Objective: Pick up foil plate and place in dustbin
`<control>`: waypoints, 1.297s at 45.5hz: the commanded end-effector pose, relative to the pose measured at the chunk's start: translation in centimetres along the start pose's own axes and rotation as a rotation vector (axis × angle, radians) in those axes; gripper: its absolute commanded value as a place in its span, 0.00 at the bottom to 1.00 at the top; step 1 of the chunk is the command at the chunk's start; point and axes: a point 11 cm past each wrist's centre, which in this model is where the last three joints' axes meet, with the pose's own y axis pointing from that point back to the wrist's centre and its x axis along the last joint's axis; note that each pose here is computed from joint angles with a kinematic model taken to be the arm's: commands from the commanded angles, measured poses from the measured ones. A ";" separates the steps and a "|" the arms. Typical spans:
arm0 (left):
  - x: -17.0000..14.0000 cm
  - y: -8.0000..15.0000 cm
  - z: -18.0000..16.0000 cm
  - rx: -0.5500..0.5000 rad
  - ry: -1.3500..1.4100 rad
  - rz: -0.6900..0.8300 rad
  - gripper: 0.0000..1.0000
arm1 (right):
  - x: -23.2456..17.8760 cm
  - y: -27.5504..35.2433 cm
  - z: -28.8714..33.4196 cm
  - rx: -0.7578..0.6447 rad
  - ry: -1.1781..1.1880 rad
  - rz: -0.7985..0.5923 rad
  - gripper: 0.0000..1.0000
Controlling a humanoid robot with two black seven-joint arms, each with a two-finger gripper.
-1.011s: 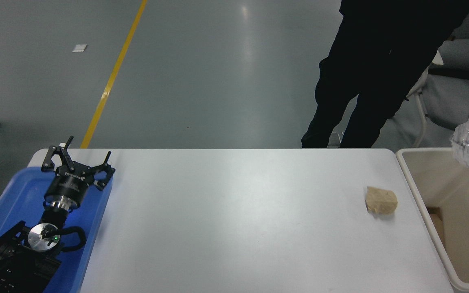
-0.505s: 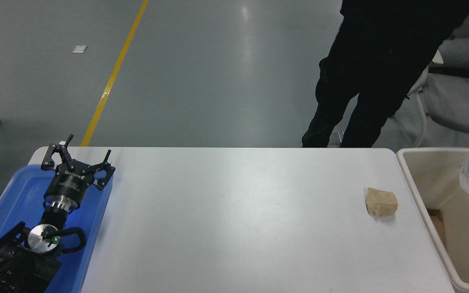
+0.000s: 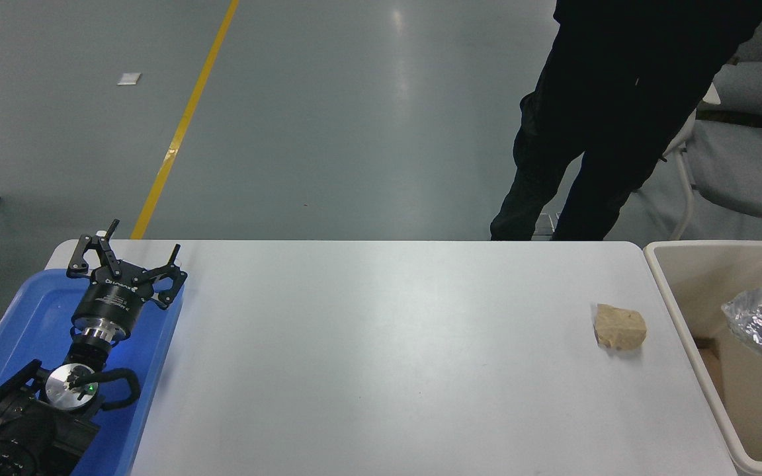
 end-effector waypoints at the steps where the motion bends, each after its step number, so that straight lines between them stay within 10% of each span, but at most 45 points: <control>1: 0.0 0.0 0.0 0.000 0.000 0.000 0.99 | -1.5 -0.7 0.7 -0.029 0.002 0.073 0.00; 23: 0.0 0.0 0.0 -0.001 0.001 0.000 0.99 | -1.2 -0.8 1.4 -0.053 0.005 0.164 0.00; 27: 0.0 0.0 0.0 -0.001 0.001 0.000 0.99 | -0.7 -0.7 1.4 -0.052 0.014 0.208 0.50; 30: 0.0 0.0 0.0 0.000 0.000 0.000 0.99 | -0.4 -0.6 1.5 -0.055 0.019 0.254 0.64; 59: -0.1 -0.1 0.0 0.000 0.000 -0.002 0.99 | -0.4 0.9 1.8 -0.082 -0.067 0.105 0.76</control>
